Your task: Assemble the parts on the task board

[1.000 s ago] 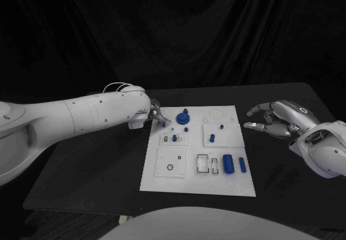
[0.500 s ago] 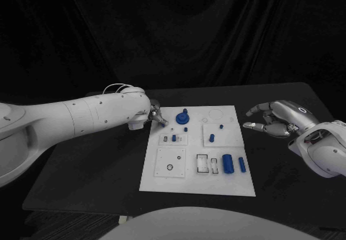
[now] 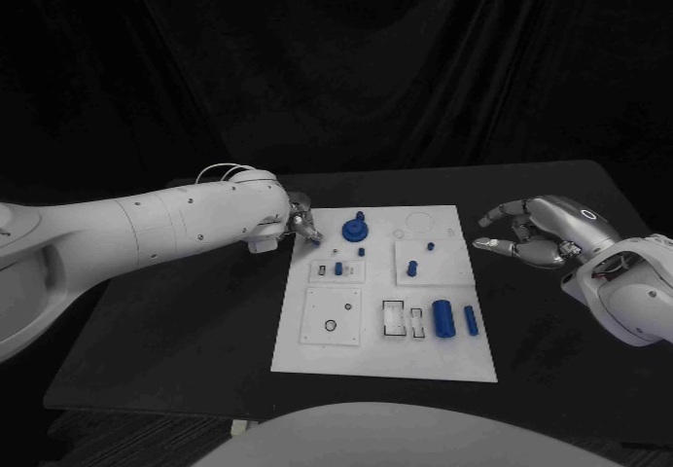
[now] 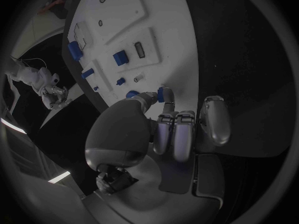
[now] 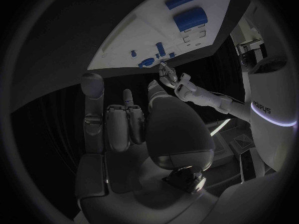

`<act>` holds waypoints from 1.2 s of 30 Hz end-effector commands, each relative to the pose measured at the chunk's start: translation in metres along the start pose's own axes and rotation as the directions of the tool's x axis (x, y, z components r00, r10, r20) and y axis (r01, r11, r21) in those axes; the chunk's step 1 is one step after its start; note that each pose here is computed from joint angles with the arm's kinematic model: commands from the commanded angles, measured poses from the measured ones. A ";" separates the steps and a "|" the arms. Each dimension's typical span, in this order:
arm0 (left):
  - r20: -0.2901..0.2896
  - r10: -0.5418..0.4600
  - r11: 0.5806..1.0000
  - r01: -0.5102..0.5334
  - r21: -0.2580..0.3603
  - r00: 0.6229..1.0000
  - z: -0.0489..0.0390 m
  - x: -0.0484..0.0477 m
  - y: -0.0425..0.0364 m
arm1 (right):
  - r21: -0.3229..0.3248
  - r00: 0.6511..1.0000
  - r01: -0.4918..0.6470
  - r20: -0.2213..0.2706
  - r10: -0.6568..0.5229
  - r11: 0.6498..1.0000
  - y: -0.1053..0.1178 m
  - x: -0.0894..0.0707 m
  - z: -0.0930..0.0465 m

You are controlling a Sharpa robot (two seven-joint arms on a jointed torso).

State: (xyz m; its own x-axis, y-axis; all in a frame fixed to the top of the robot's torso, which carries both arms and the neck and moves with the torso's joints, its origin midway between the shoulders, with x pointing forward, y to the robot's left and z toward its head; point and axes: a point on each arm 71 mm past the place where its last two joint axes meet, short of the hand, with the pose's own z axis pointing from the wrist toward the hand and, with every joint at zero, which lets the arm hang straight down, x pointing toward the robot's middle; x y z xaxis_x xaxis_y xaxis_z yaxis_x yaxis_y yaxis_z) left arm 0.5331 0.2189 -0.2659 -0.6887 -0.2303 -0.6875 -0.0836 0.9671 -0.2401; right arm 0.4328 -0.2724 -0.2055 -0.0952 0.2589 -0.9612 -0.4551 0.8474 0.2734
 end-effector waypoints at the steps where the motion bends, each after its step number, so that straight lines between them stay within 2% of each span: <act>1: 0.014 -0.010 0.999 0.009 0.035 1.000 -0.0020 0.0012 -0.0014 | 0.022 1.000 0.000 -0.009 0.000 1.000 -0.002 0.001 -0.001; 6: 0.021 -0.028 0.999 0.028 0.028 0.999 -0.0073 0.0037 0.0021 | 0.026 1.000 0.001 -0.010 -0.001 1.000 -0.002 0.001 -0.001; 9: -0.005 -0.087 0.996 0.087 0.006 0.996 -0.0127 0.0085 0.0060 | 0.030 1.000 0.001 -0.011 -0.001 1.000 -0.003 0.001 -0.002; 15: -0.054 -0.161 0.987 0.159 -0.037 0.985 -0.0300 0.0207 0.0116 | 0.038 1.000 0.002 -0.013 -0.002 0.999 -0.005 0.000 -0.003; 18: -0.069 -0.170 0.985 0.167 -0.040 0.983 -0.0364 0.0255 0.0108 | 0.040 1.000 0.003 -0.013 -0.002 0.999 -0.005 0.000 -0.003; 24: -0.100 -0.164 0.986 0.161 -0.035 0.981 -0.0438 0.0332 0.0060 | 0.040 1.000 0.002 -0.016 -0.001 0.999 -0.005 0.001 -0.003; 36: -0.119 -0.156 0.988 0.155 -0.017 0.981 -0.0446 0.0392 -0.0009 | 0.041 1.000 0.001 -0.018 -0.001 0.999 -0.006 0.002 -0.004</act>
State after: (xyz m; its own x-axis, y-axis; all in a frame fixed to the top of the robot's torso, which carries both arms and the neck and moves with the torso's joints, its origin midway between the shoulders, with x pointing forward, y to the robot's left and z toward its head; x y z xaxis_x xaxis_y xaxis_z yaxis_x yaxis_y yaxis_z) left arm 0.4749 0.2163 -0.2615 -0.7457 -0.3520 -0.5657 -0.1946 0.9271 -0.3203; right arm 0.4316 -0.2776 -0.2079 -0.1054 0.2528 -0.9618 -0.4337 0.8586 0.2732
